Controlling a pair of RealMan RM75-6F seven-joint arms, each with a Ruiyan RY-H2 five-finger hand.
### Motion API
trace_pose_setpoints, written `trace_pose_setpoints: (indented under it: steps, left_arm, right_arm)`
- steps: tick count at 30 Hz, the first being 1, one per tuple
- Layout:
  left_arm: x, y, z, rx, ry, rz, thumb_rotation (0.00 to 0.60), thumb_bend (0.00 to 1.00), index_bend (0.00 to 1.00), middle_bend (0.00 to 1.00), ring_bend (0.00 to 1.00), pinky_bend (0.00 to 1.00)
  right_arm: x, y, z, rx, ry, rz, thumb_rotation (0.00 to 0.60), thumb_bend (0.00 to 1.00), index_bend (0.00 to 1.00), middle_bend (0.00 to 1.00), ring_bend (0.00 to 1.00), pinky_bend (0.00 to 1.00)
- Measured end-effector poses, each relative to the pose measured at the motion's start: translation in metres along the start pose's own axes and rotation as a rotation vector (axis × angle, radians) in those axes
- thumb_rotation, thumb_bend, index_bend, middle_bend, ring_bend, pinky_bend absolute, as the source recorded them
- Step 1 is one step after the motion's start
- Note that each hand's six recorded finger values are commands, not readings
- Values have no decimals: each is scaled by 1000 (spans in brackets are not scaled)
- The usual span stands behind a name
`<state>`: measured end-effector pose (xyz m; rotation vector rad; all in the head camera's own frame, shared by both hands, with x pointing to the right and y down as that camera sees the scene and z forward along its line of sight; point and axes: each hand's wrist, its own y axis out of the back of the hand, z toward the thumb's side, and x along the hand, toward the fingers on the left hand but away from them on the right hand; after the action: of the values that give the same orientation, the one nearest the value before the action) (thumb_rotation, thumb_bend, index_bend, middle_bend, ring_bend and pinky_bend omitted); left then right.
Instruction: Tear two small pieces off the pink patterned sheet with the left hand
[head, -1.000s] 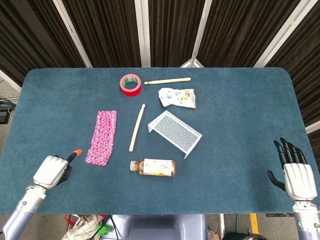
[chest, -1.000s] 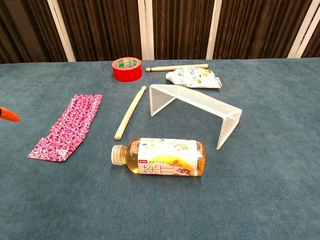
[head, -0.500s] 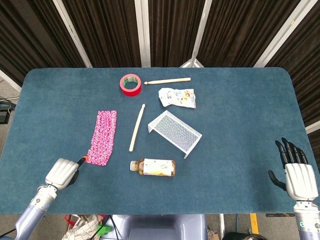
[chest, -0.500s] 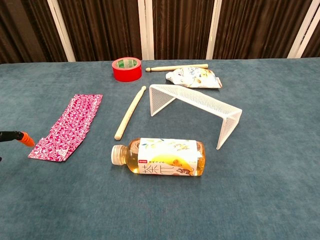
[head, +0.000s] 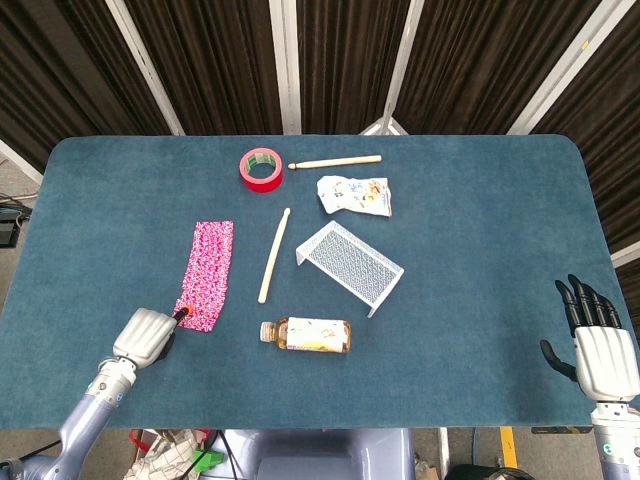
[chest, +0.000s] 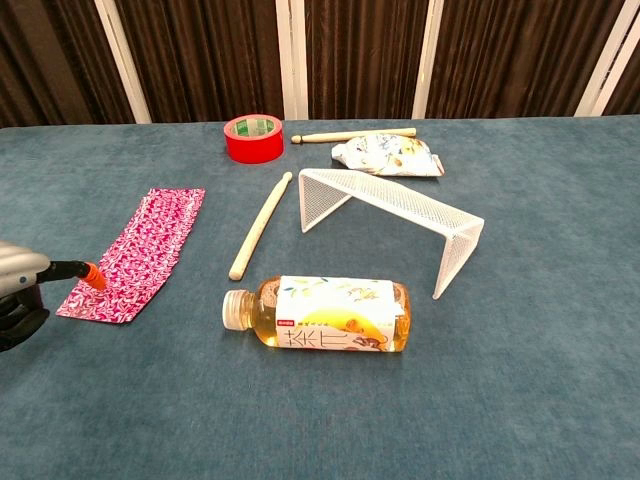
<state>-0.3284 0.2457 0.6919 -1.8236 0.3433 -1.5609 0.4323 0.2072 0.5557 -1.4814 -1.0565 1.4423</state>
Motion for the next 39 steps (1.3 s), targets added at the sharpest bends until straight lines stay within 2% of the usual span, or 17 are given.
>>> trace_pose_setpoints:
  steps: [19,29,39]
  left_arm:
    - [0,-5,12,23,-21,-26,600,846,193,852,731,612]
    - [-16,-10,7,37,9,-39,600,846,193,852,731,612]
    - [-17,-16,4,50,29,-69,600,846,192,852,731,612]
  right_arm:
    - [-1,1,-1,-5,-6,-3,600,321,39,44,88,144]
    - [0,1,-1,-13,-3,-2,600,321,39,44,88,144]
    - [-1,3,-2,-23,-9,-6,600,320,39,44,88,144]
